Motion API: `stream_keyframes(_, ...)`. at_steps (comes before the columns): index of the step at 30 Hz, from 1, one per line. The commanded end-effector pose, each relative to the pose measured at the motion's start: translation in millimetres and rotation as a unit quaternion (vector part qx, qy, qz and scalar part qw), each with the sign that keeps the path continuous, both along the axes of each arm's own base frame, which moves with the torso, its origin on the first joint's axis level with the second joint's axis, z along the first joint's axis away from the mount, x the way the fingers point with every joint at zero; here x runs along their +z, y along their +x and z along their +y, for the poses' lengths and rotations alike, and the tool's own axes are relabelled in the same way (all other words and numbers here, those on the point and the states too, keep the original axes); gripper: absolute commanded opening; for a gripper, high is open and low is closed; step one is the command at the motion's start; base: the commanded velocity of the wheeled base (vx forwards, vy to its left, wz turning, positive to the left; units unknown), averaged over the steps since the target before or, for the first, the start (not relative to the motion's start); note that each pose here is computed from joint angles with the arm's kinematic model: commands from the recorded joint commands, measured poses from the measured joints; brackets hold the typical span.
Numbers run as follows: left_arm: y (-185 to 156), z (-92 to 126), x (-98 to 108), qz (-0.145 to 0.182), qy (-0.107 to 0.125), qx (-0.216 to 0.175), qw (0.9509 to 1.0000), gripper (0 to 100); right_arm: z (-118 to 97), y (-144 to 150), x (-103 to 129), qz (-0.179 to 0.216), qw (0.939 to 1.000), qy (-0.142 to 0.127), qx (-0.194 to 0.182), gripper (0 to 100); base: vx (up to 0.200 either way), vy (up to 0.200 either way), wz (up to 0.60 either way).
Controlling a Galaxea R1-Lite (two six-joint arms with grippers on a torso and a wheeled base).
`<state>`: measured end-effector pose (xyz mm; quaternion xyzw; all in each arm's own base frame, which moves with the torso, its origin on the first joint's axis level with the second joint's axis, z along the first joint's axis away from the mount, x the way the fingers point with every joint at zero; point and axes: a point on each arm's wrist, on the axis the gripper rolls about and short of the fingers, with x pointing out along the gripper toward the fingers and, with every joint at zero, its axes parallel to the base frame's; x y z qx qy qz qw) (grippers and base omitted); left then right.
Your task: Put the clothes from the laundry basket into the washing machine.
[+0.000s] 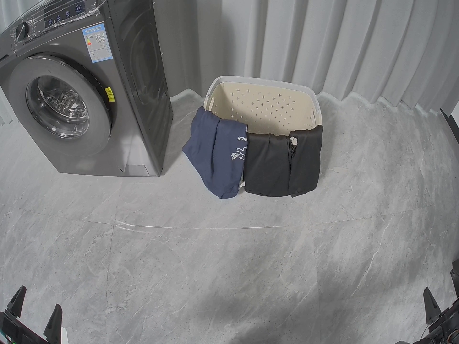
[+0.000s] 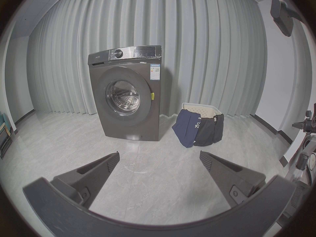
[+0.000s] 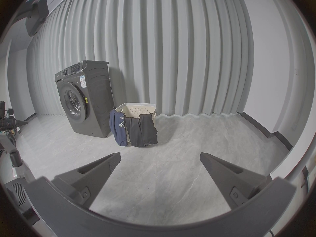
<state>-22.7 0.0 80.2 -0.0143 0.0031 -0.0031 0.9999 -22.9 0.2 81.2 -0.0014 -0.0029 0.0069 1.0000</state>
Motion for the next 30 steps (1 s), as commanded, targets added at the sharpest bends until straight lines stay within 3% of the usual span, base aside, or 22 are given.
stream_keyframes(1, -0.2, 0.0, -4.5, -0.001, 0.0, 0.0, 1.0, 100, 0.0, 0.1, -5.2, 0.001, 1.0, 0.0, 0.001, 100, 0.0, 0.0, 0.0)
stream_keyframes(8, -0.1, 0.0, -4.4, 0.0, 0.0, 0.0, 1.0, 100, 0.0, 0.1, -5.2, 0.001, 1.0, 0.0, 0.001, 100, 0.0, 0.0, 0.0)
stream_keyframes(23, -0.2, 0.0, -4.5, -0.001, 0.0, 0.001, 1.0, 100, 0.0, 0.1, -5.2, 0.001, 1.0, 0.0, 0.001, 100, 0.2, 0.0, 0.0)
stream_keyframes(30, -0.2, 0.0, -4.5, -0.001, 0.0, 0.0, 1.0, 100, 0.0, 0.1, -5.2, 0.001, 1.0, -0.001, 0.001, 100, 0.0, 0.0, 0.0)
